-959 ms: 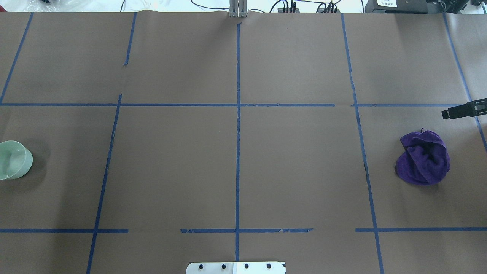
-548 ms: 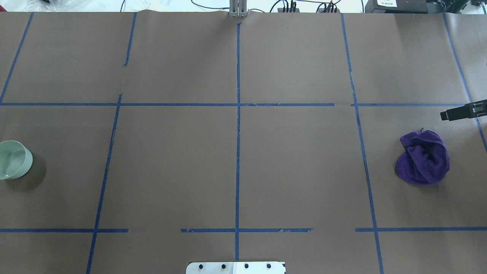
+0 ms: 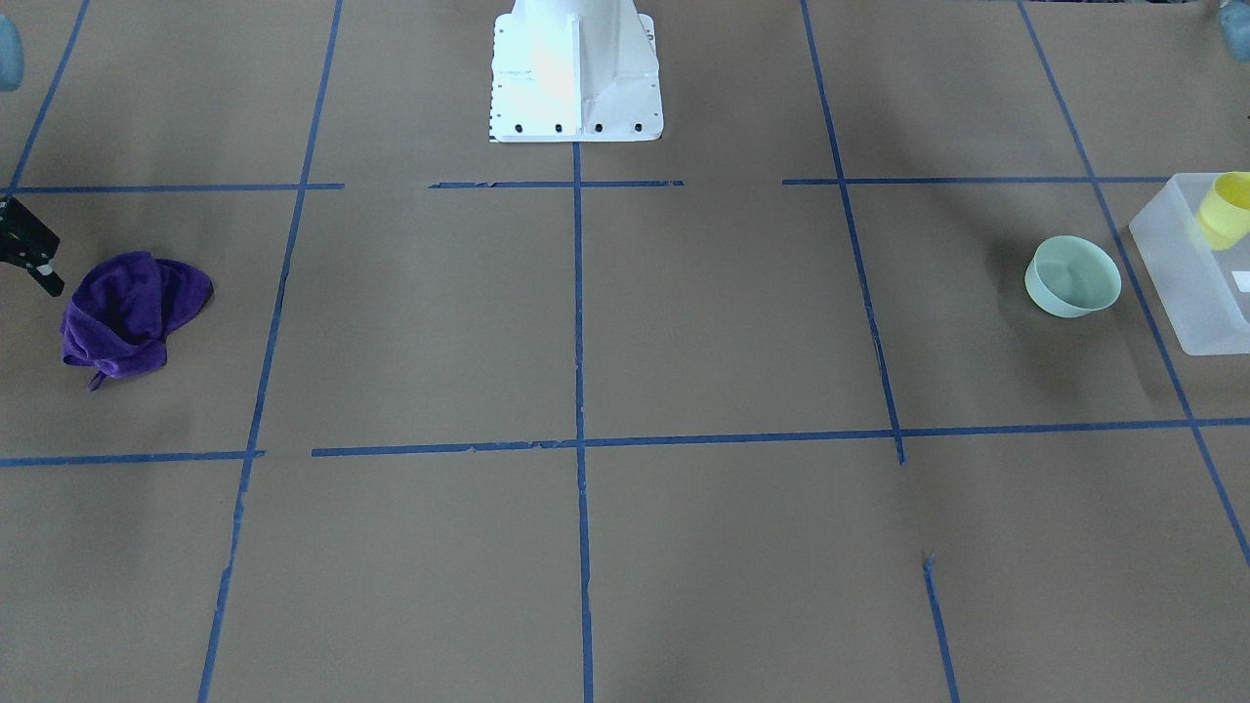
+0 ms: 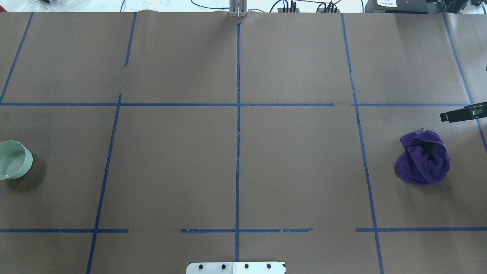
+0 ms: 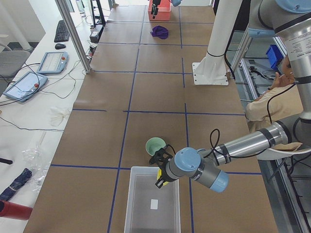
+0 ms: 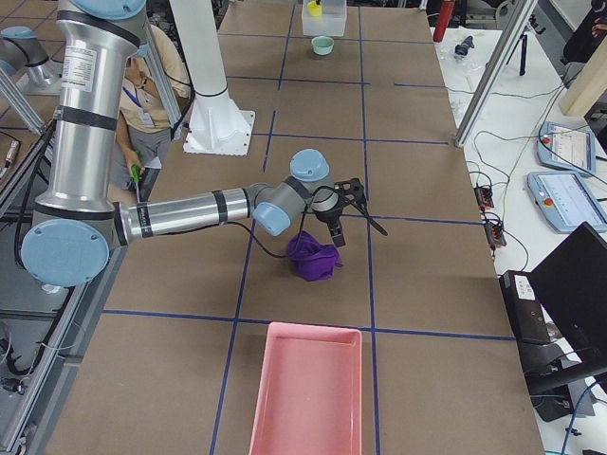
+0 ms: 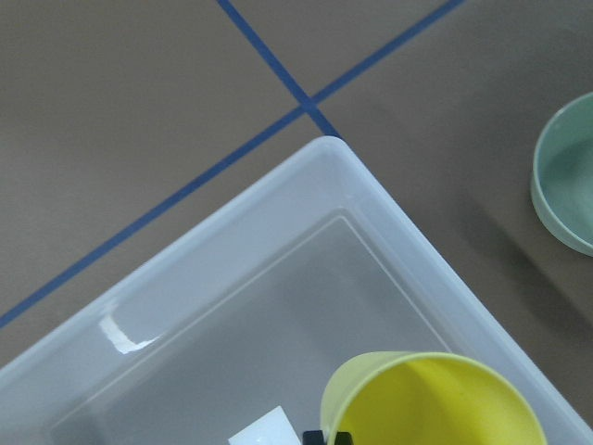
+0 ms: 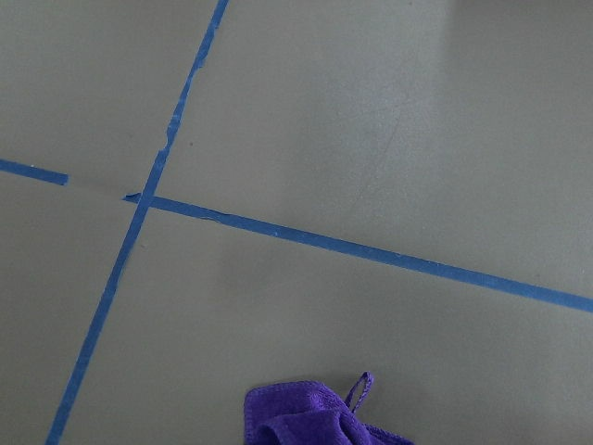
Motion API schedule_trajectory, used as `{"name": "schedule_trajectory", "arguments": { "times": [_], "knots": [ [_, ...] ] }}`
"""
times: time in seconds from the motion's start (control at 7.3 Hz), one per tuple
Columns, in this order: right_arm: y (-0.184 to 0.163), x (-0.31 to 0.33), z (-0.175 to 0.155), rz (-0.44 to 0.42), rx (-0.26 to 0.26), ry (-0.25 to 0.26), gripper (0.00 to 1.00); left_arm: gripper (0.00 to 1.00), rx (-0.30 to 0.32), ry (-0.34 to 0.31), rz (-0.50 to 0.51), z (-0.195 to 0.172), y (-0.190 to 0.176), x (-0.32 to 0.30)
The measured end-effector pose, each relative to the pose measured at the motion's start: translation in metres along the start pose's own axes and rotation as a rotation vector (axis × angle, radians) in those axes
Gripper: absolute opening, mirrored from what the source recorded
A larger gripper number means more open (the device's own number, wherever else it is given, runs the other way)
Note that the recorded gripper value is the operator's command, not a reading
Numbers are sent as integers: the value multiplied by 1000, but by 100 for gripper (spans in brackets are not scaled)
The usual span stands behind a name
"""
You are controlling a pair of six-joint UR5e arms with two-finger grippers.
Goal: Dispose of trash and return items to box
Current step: 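Lower the right gripper onto the purple cloth while the left arm withdraws, then grasp the purple cloth with the right gripper and lift it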
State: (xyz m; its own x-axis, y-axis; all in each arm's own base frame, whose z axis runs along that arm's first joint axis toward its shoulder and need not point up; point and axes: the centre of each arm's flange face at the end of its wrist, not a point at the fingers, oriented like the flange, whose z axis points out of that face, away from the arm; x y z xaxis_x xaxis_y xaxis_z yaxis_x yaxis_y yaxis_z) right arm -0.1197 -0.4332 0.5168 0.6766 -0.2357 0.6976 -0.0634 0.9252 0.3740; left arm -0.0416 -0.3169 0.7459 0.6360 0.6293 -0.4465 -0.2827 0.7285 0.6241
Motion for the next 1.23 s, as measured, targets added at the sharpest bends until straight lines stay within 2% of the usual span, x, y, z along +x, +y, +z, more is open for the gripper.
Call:
{"name": "schedule_trajectory", "arguments": {
  "times": [0.27,0.55,0.68,0.82,0.96,1.1,1.23],
  "knots": [
    [3,3,1,1,-3,3,100,100,-26,25,87,13,9,4],
    [17,8,5,2,-21,17,99,100,5,15,87,7,-9,5],
    [26,4,15,-16,-30,35,81,100,35,3,75,-1,-35,5],
    [36,-1,30,-38,-45,56,76,100,58,-3,70,-6,-63,2],
    [46,-4,45,-58,-67,70,64,100,68,-6,68,-10,-94,-3],
    [54,-6,60,-77,-80,77,45,100,74,-9,68,-19,-122,-4],
    [62,-4,73,-97,-84,74,0,100,77,-11,67,-30,-146,-2]
  ]
}}
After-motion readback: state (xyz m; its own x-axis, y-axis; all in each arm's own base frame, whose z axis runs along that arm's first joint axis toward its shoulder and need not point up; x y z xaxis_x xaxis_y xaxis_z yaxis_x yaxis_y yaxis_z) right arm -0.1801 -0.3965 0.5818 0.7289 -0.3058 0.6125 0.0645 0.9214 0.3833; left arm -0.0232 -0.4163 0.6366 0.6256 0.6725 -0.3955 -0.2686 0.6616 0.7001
